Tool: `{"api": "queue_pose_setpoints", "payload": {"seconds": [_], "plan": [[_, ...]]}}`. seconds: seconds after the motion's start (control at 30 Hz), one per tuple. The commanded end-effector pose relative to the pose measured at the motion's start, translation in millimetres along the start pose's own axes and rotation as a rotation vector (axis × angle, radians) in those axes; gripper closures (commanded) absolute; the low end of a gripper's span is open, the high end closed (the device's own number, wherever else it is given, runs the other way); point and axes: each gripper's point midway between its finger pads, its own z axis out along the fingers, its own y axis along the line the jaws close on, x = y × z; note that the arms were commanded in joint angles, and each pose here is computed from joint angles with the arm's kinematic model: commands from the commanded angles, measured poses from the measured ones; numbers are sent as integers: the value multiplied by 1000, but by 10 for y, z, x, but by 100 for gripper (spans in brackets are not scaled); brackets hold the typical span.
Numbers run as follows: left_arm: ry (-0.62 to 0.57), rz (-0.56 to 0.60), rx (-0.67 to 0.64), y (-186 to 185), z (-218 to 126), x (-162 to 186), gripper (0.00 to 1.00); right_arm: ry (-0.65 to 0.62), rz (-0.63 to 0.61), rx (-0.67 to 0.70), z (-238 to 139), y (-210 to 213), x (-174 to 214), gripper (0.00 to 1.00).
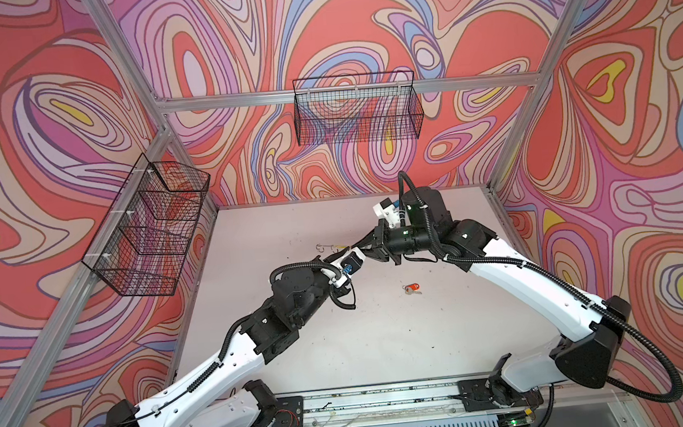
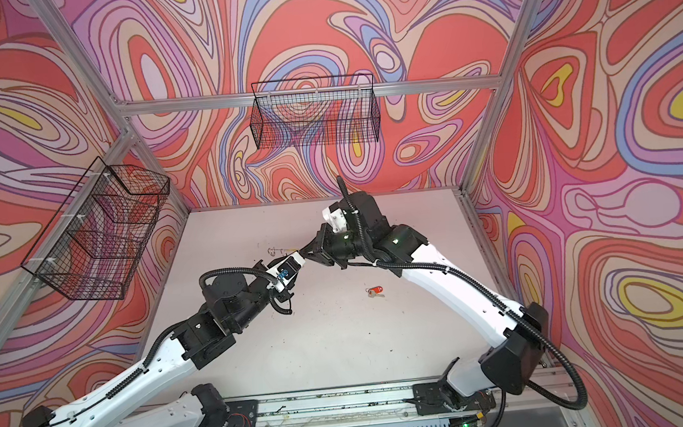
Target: Put the keys on the keyring
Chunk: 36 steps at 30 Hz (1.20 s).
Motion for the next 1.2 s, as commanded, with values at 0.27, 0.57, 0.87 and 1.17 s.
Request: {"api": "queue_pose_setpoints", "payload": {"seconds": [0.27,0.57,0.87,1.17], "plan": [[-45,21,-58,149,27,-193,92,23,0,-55,-42,116,48,100],[-55,-6,-84,197,28,-213,100,40,12,-52,-27,35,98,100],[-15,-82,-5,97,-22,-181,100,35,-99,-56,-205,106,50,69],[73,-279,193,-225,-162,-91,100,21,-573,-132,-752,659,112,63]]}}
